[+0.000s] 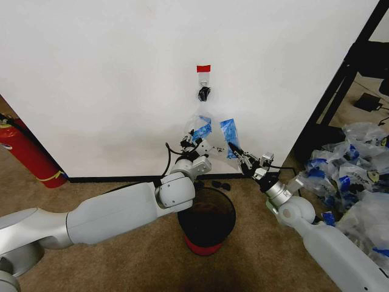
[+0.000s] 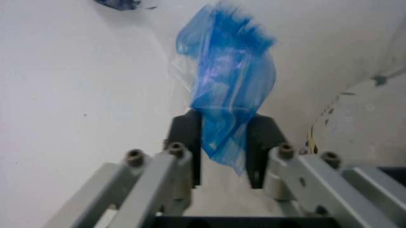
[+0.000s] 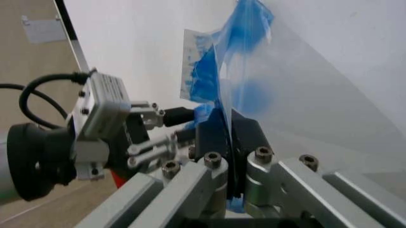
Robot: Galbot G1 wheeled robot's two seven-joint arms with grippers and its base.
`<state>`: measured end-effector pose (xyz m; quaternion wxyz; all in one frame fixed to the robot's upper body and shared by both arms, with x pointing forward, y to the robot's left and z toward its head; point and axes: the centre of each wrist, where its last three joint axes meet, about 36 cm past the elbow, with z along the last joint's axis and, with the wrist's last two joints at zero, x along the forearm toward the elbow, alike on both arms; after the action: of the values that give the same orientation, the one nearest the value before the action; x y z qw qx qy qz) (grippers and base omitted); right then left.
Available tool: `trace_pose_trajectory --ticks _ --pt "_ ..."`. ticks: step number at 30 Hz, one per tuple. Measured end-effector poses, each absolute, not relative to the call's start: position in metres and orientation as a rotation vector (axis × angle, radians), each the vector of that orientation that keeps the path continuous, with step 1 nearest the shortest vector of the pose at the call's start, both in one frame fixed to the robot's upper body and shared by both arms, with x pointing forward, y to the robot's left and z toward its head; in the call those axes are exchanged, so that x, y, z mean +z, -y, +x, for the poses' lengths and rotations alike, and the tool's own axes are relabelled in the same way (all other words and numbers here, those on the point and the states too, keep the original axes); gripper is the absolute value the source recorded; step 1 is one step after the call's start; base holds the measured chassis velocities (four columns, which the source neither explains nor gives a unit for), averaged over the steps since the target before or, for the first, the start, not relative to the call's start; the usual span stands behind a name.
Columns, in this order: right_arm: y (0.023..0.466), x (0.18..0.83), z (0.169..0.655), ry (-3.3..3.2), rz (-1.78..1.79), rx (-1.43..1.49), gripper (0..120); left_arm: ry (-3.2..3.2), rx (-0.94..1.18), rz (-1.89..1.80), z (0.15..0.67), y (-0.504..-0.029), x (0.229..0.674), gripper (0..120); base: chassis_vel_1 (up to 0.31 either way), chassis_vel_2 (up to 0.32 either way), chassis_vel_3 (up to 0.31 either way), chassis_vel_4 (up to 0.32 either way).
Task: Pick up the garbage bag from the wall and place it over the trash bin.
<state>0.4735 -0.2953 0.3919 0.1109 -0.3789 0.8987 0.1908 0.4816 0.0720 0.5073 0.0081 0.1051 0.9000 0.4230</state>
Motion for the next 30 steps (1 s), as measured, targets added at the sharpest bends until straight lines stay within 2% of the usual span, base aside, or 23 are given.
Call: trace_pose_trajectory --ticks 5,10,14,22,30 --pt "0.297 0.39 0.472 -2.646 -1.109 0.554 0 -2.842 1.249 0.311 0.482 -0.074 0.512 0 0.0 0.0 0.0 0.0" --pt "0.296 0.384 0.464 -2.678 -1.043 0.559 0 -2.956 1.056 0.268 0.479 -0.083 0.521 0 0.0 0.0 0.0 0.0" --pt "0.296 0.377 0.452 -2.724 -0.978 0.571 0 -3.036 0.923 0.237 0.473 -0.092 0.51 0 0.0 0.0 0.0 0.0" --pt "0.305 0.354 0.42 -2.807 -0.951 0.542 0 -3.24 0.448 0.1 0.422 -0.116 0.478 0 0.0 0.0 0.0 0.0" --pt "0.321 0.332 0.389 -2.887 -1.117 0.48 0 -3.289 0.284 0.058 0.383 -0.138 0.461 0 0.0 0.0 0.0 0.0"
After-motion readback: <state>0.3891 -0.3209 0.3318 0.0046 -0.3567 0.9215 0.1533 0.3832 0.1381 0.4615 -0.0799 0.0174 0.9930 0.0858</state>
